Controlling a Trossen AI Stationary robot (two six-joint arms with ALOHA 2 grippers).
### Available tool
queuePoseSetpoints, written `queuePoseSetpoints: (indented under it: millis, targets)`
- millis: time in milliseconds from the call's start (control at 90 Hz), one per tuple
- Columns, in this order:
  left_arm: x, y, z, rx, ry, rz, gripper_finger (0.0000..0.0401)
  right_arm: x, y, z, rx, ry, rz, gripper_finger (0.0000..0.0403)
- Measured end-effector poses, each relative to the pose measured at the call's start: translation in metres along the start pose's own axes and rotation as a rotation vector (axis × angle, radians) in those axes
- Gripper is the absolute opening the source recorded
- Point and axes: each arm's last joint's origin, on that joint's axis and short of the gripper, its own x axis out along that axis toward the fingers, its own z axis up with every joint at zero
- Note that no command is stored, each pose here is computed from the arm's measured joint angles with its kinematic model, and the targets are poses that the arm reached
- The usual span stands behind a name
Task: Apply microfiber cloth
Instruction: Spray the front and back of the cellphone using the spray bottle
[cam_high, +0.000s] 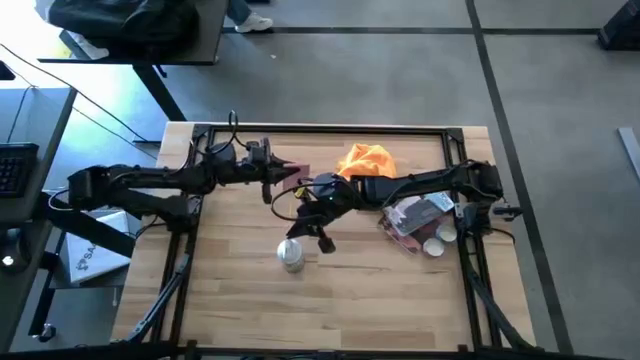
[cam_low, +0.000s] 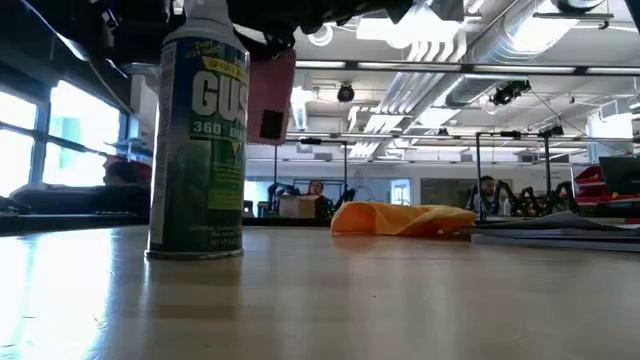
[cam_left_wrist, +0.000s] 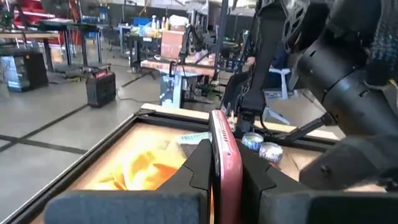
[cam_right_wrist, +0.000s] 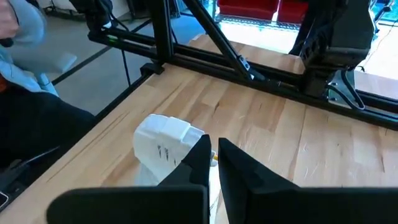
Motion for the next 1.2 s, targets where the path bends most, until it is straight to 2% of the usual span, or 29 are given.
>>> queuePoseSetpoints:
  millis: [356,589,689,800,1011,1089,1200]
  targets:
    - [-0.026,-0.003,-0.029,-0.109,-0.146,0.06,0.0012,0.0,0.0,-0.002,-0.008,0.012,0.003,0.0]
    - [-0.028,-0.001,-0.017,-0.143,-0.247,0.084,0.0012,0.0,0.0,-0.002,-0.007,0.014,0.002,0.0]
    - [-0.031,-0.001,-0.007,-0.162,-0.284,0.057,0.0012,0.0,0.0,-0.002,-0.007,0.017,0.0,0.0]
    - [-0.039,-0.002,0.0,-0.161,-0.277,0.052,0.0011,0.0,0.0,-0.002,-0.008,0.018,0.001,0.0]
    - [-0.058,-0.002,0.014,-0.096,-0.295,0.135,0.001,0.0,0.0,-0.003,-0.023,0.019,0.001,0.0]
    - [-0.058,-0.001,0.01,-0.108,-0.271,0.146,0.0009,0.0,0.0,-0.003,-0.022,0.021,0.001,0.0]
    - [-0.052,0.002,-0.011,-0.154,-0.19,0.154,0.0009,0.001,0.0,-0.003,-0.019,0.027,0.002,0.0]
